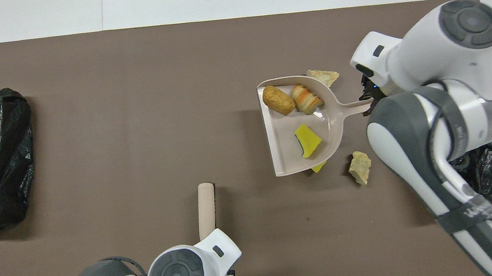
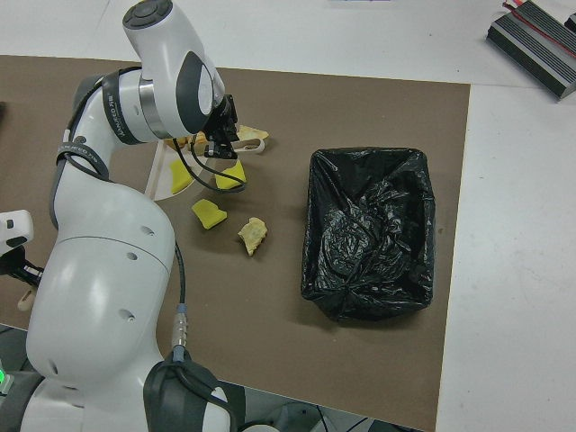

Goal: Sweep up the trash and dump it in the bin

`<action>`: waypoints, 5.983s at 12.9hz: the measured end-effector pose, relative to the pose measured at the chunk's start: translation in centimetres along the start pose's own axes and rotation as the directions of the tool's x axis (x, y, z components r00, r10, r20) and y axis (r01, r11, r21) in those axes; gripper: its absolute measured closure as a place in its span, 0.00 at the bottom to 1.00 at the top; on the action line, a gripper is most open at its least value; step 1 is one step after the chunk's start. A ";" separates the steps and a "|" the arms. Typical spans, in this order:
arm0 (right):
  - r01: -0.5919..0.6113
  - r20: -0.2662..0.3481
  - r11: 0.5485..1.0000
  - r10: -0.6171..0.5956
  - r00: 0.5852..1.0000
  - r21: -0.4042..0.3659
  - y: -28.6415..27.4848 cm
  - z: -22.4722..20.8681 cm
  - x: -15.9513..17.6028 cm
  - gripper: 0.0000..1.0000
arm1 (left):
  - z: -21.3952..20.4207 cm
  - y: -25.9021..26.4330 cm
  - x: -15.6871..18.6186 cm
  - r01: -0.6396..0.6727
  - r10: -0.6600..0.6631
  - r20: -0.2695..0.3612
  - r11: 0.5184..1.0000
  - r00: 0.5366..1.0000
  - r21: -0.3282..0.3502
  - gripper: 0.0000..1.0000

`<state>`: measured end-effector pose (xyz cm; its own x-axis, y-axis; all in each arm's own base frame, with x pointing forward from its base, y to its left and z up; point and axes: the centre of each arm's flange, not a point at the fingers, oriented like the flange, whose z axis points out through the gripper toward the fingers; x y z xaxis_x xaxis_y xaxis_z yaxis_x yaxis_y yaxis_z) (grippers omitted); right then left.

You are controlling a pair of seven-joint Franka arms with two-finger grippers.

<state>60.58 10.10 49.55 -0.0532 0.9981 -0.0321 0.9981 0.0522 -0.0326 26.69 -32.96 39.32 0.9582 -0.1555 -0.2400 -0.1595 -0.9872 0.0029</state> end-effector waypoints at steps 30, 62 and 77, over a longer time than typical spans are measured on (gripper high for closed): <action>0.140 0.654 0.978 -0.208 0.727 0.154 -6.1 -6.2 -28.2 0.67 | -16.0 -18.3 14.3 -0.115 0.095 -0.218 0.990 0.971 -0.082 0.00; 0.065 0.745 0.998 -0.063 0.664 0.027 -6.1 -8.6 -18.5 0.67 | -30.2 -34.8 15.5 -0.062 0.059 -0.247 0.998 0.967 -0.003 0.00; -0.839 0.171 0.536 0.839 0.516 -0.096 -4.3 2.2 11.9 0.67 | -30.2 -34.8 15.5 -0.062 0.060 -0.247 0.998 0.967 -0.003 0.00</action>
<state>55.57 21.70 47.10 0.8049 0.5533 -0.2145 0.5823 -0.8061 0.1054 54.24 -2.07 64.81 0.9759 -0.2181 0.0075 -0.2182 -0.9757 0.0203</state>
